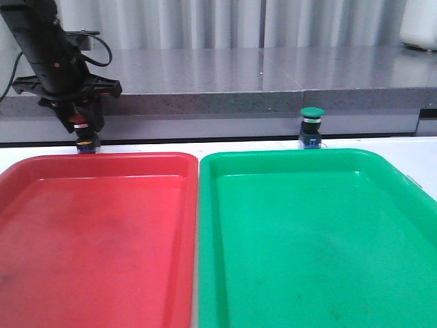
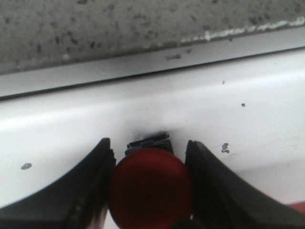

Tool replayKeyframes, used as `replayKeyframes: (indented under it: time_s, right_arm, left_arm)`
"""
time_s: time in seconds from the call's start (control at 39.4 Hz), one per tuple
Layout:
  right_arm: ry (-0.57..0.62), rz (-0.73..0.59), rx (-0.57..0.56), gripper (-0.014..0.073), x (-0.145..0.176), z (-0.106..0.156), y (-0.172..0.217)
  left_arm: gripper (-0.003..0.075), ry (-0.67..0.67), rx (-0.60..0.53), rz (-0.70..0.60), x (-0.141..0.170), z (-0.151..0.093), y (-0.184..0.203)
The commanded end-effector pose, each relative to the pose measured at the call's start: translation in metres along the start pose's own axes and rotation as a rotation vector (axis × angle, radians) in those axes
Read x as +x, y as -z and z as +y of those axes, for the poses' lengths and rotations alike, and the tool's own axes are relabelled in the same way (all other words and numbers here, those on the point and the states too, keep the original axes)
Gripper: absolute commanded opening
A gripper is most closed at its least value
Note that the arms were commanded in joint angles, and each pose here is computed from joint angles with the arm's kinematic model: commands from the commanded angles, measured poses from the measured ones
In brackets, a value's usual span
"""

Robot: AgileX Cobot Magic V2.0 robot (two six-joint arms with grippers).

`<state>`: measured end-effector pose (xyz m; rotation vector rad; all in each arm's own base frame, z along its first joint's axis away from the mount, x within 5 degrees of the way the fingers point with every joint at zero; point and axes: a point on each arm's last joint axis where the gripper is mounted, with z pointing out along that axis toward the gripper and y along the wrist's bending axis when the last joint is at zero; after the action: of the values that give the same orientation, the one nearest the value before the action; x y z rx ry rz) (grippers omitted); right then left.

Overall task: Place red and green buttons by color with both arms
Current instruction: 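Close the left gripper on the red button and lift it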

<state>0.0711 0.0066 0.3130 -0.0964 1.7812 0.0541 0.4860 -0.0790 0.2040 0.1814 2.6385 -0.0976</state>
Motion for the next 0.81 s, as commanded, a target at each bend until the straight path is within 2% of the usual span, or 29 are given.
replayKeyframes:
  time_s: [0.0,0.15,0.43,0.63,0.79]
  right_arm:
    - [0.004,-0.092,0.007,0.0587,-0.017,-0.001,0.002]
    - [0.004,-0.092,0.007,0.0587,-0.017,-0.001,0.002]
    - [0.004,-0.092,0.007,0.0587,-0.017,-0.001,0.002]
    - [0.004,-0.092,0.007,0.0587,-0.017,-0.001,0.002]
    - [0.004,-0.092,0.007,0.0587,-0.017,-0.001,0.002]
  left_arm:
    - [0.0034,0.012,0.006,-0.125,-0.02,-0.001,0.039]
    - [0.0001,0.019,0.008,-0.129,-0.024,-0.001,0.058]
    - [0.0001,0.015,0.032,-0.259,-0.027,-0.009,0.14]
    - [0.0001,-0.019,0.058,-0.265,0.008,-0.027,0.167]
    - [0.0001,-0.028,0.078,-0.23,0.056,-0.038,0.169]
